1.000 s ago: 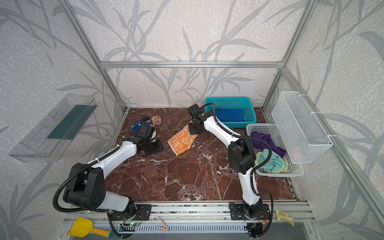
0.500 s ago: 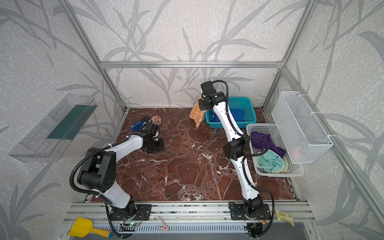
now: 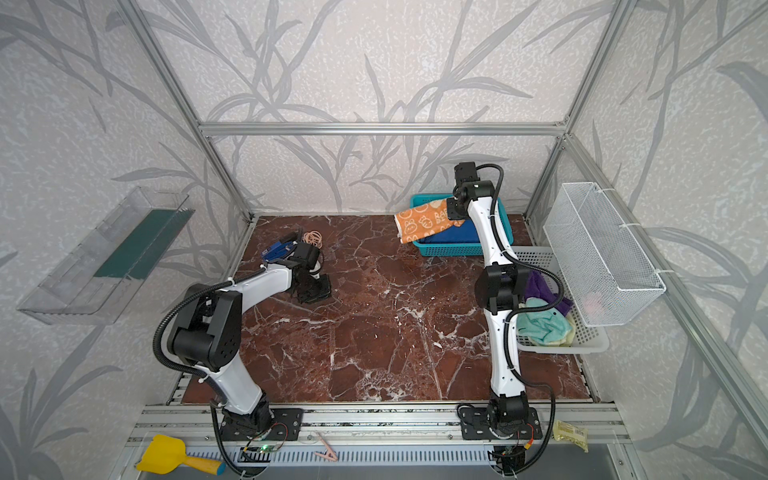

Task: Fold and stack the towels
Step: 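Carry the folded towel to the teal basket with the right gripper while the left releases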

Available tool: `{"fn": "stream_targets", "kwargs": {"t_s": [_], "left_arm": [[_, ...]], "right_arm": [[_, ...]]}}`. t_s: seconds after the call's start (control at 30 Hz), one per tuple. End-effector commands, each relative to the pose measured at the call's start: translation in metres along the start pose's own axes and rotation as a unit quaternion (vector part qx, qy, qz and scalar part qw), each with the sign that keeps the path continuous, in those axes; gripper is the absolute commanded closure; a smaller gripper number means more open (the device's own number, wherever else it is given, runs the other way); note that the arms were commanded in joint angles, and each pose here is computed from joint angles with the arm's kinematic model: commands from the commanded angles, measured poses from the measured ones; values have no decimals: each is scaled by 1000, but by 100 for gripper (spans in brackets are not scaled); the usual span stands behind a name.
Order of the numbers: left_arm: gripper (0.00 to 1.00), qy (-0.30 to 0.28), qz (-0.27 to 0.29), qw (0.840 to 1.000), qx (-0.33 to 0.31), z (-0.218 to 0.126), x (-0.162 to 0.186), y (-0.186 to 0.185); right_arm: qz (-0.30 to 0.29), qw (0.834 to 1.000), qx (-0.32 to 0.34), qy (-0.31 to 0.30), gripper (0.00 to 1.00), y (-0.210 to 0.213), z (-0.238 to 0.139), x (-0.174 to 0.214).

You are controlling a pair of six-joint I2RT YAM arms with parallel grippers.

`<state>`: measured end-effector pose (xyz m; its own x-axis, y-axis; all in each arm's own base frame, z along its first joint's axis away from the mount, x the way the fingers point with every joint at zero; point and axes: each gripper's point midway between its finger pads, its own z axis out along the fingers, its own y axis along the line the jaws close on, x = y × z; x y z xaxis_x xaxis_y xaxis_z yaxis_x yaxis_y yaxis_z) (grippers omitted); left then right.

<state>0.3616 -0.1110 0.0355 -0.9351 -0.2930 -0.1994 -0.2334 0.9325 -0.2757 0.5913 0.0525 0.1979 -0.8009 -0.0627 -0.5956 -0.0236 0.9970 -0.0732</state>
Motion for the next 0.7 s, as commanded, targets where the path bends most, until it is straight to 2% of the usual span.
{"fn": "stream_targets", "kwargs": {"t_s": [0.0, 0.37, 0.67], "left_arm": [[71, 6, -5, 1000, -9, 0, -1, -1], [72, 23, -10, 999, -30, 9, 4, 3], [73, 37, -6, 999, -35, 17, 4, -1]], "right_arm": [[-15, 999, 27, -5, 100, -12, 17, -3], [-13, 997, 73, 29, 100, -46, 84, 24], [-18, 992, 116, 47, 100, -70, 108, 40]]}}
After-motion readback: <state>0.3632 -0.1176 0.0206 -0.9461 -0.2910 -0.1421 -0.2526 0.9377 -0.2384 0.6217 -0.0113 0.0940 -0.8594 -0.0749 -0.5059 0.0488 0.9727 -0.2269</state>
